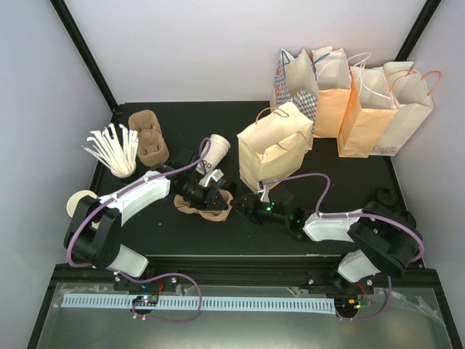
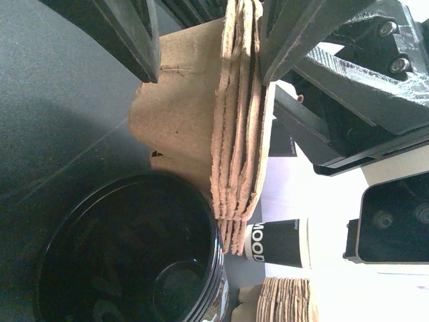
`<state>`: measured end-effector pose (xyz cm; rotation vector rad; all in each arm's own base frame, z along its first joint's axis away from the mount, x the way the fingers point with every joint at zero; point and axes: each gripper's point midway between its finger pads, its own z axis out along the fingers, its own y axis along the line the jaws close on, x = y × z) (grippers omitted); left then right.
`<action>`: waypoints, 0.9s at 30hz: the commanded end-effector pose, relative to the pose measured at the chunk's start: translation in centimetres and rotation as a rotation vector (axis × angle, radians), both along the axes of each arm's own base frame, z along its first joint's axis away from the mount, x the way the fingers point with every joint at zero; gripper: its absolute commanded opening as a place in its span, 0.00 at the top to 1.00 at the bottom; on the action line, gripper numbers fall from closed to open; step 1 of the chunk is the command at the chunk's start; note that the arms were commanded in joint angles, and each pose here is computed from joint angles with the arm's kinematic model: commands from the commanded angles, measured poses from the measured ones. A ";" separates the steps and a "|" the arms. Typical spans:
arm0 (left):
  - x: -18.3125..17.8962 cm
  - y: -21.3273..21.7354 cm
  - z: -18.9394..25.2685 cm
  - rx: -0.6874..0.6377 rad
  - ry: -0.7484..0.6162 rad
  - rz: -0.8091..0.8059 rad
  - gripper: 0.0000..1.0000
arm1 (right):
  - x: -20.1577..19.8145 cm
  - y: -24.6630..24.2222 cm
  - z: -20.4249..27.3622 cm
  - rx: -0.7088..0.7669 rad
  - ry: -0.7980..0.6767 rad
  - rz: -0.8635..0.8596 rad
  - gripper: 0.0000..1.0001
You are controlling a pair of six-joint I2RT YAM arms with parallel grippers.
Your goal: Pack the takeout coffee
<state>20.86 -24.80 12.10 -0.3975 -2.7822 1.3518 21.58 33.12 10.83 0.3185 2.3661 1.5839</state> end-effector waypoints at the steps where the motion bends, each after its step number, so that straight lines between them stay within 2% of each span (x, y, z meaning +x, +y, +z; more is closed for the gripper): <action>1: -0.3 -0.6 1.5 -0.071 -0.009 -0.018 0.80 | 0.0 0.3 -0.2 0.017 0.012 0.006 0.58; 27: 0.8 -0.9 3.6 -0.243 0.018 0.048 0.82 | -0.7 0.4 -2.1 0.035 0.078 0.018 0.58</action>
